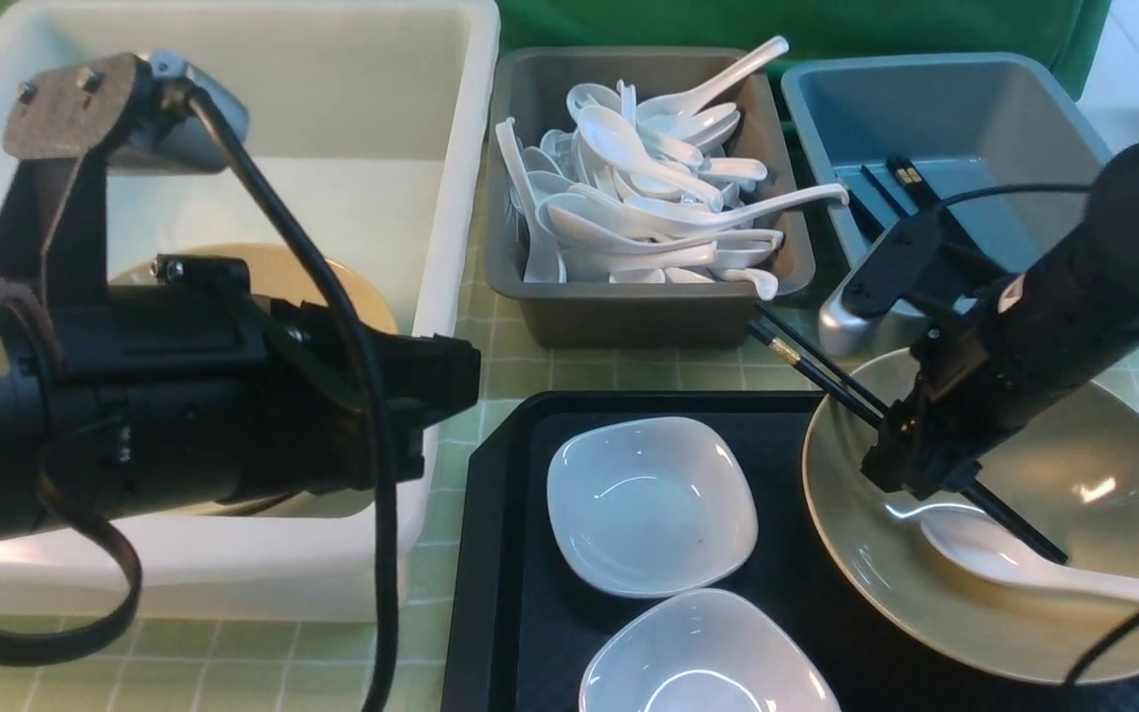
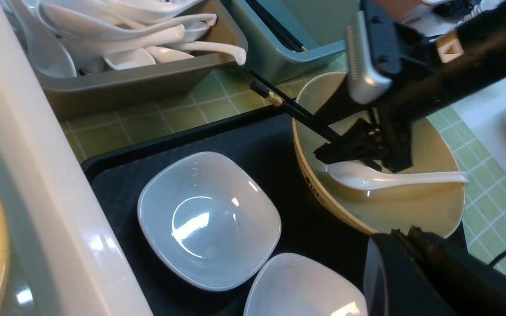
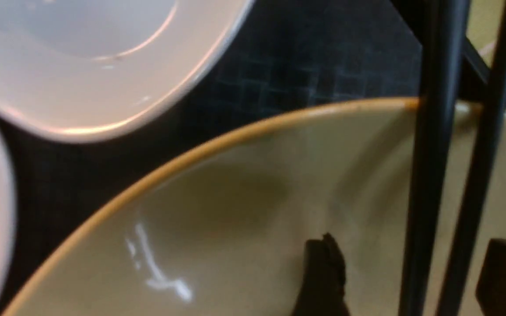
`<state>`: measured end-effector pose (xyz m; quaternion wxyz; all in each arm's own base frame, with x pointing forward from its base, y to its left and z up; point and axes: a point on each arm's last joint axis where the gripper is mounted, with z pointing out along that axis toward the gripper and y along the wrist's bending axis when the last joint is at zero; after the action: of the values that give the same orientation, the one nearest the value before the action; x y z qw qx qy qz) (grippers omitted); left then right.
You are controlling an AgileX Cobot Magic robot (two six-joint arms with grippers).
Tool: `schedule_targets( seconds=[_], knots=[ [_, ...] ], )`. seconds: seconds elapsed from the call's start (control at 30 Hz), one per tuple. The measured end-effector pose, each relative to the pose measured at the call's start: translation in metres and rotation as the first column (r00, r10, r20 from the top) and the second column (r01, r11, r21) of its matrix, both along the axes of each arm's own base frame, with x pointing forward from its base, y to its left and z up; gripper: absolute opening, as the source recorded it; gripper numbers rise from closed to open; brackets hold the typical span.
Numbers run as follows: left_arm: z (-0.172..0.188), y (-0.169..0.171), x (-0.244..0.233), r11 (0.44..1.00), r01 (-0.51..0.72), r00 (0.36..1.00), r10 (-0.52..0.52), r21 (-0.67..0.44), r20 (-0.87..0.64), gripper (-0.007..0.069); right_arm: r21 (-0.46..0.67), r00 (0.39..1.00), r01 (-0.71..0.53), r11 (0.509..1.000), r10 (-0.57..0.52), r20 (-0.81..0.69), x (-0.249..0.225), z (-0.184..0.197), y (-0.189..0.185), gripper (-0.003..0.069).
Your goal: On green table put chopsticks spoon bowls plates into blue grey white boxes.
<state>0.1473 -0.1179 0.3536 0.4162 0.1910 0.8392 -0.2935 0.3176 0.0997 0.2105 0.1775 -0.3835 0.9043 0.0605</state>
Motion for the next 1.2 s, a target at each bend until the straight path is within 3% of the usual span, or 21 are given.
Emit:
schedule_targets(
  seconds=[0.2,0.23,0.27,0.6,0.73,0.87,1.03,1.2],
  knots=[
    [0.000,-0.001,-0.001,1.000,0.001,1.000,-0.001,-0.020,-0.013,-0.0002,-0.006,1.000,-0.003,1.000,0.003,-0.024,0.002,-0.006,0.001,0.0207],
    [0.001,-0.001,-0.001,1.000,0.001,1.000,-0.002,-0.028,-0.018,-0.0002,-0.007,1.000,-0.004,1.000,0.004,-0.031,0.001,-0.007,0.001,0.0111],
    [0.001,-0.002,-0.001,0.999,0.000,1.000,-0.001,-0.038,-0.022,-0.0002,-0.006,0.999,-0.001,1.000,0.001,-0.032,0.000,-0.005,0.001,0.0086],
    [0.005,-0.002,0.002,0.996,-0.022,1.000,0.022,-0.083,0.004,-0.0002,0.032,0.999,0.035,0.999,-0.035,-0.005,-0.001,0.043,-0.004,0.0088],
    [0.007,-0.002,0.003,0.996,-0.023,0.999,0.027,-0.082,0.042,-0.0002,0.083,0.989,0.116,0.990,-0.123,0.085,0.018,0.090,-0.018,0.0088],
    [0.007,-0.003,0.006,0.998,-0.017,0.998,0.021,-0.066,0.067,-0.0002,0.164,0.940,0.231,0.959,-0.263,0.216,0.046,0.130,-0.040,0.0088],
    [-0.003,-0.009,0.015,1.000,-0.006,0.999,0.007,-0.027,0.044,-0.0002,0.326,0.797,0.402,0.856,-0.502,0.335,0.098,0.151,-0.075,0.0088],
    [-0.012,-0.015,0.024,1.000,-0.007,1.000,0.007,-0.013,0.000,-0.0002,0.380,0.734,0.495,0.781,-0.610,0.299,0.143,0.111,-0.089,0.0088]
  ],
)
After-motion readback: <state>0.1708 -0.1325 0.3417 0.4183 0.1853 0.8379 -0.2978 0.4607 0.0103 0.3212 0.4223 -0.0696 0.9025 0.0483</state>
